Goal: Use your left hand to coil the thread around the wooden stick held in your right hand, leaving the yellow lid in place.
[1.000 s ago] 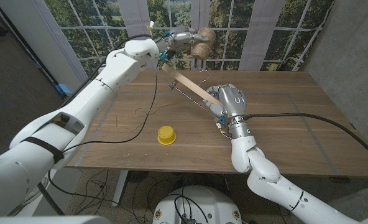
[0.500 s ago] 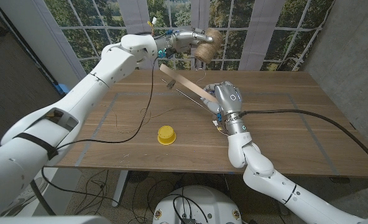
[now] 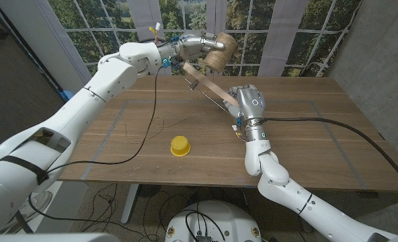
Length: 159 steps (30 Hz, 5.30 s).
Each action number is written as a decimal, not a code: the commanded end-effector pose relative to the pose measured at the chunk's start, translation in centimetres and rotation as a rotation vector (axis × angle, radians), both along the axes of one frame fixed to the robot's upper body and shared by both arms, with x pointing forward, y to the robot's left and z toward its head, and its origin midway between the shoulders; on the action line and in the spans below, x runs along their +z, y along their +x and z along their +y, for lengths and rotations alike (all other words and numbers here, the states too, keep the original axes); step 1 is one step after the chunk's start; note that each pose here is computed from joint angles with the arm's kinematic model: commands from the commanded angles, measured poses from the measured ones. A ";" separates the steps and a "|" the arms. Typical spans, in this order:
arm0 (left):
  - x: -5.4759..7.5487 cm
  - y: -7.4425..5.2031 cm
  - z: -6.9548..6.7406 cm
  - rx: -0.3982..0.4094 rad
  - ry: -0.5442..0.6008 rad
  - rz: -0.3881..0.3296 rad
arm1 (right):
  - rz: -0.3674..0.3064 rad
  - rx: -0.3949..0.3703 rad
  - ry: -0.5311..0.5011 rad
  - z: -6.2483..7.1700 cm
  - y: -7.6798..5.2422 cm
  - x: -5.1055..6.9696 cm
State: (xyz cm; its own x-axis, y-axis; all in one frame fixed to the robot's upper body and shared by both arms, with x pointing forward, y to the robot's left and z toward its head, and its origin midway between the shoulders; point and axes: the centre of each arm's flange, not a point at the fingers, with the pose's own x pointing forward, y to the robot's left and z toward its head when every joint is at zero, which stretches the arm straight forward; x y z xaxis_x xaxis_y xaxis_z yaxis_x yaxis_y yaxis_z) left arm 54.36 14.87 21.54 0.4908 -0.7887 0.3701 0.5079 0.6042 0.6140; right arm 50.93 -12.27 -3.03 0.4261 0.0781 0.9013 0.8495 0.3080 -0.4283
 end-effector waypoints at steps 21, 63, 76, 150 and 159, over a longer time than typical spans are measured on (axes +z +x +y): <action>-7.6 0.6 5.5 0.087 -0.320 -0.048 | -0.181 -0.109 0.318 -3.3 0.1 1.4; -12.0 6.6 8.6 0.123 -0.594 0.102 | -0.150 0.338 0.347 -4.7 -1.8 2.5; -11.9 7.6 9.6 0.099 -0.646 0.159 | -0.152 0.387 0.266 -4.5 -2.8 2.4; 2.7 -1.2 6.0 0.096 -0.312 0.004 | -0.069 0.250 -0.085 -0.6 -3.7 -1.4; 3.7 -3.1 5.0 0.087 -0.266 -0.045 | -0.069 0.245 -0.087 0.0 -3.1 -1.2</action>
State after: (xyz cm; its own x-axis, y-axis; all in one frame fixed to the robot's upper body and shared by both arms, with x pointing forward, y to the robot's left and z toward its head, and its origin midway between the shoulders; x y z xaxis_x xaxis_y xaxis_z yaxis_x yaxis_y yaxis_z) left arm 53.16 20.69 24.17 0.5349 -0.5942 0.6007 0.4512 0.8020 0.3915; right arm 46.86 -13.09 -4.40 0.3141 0.2494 0.9160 0.7824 0.4786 -0.3986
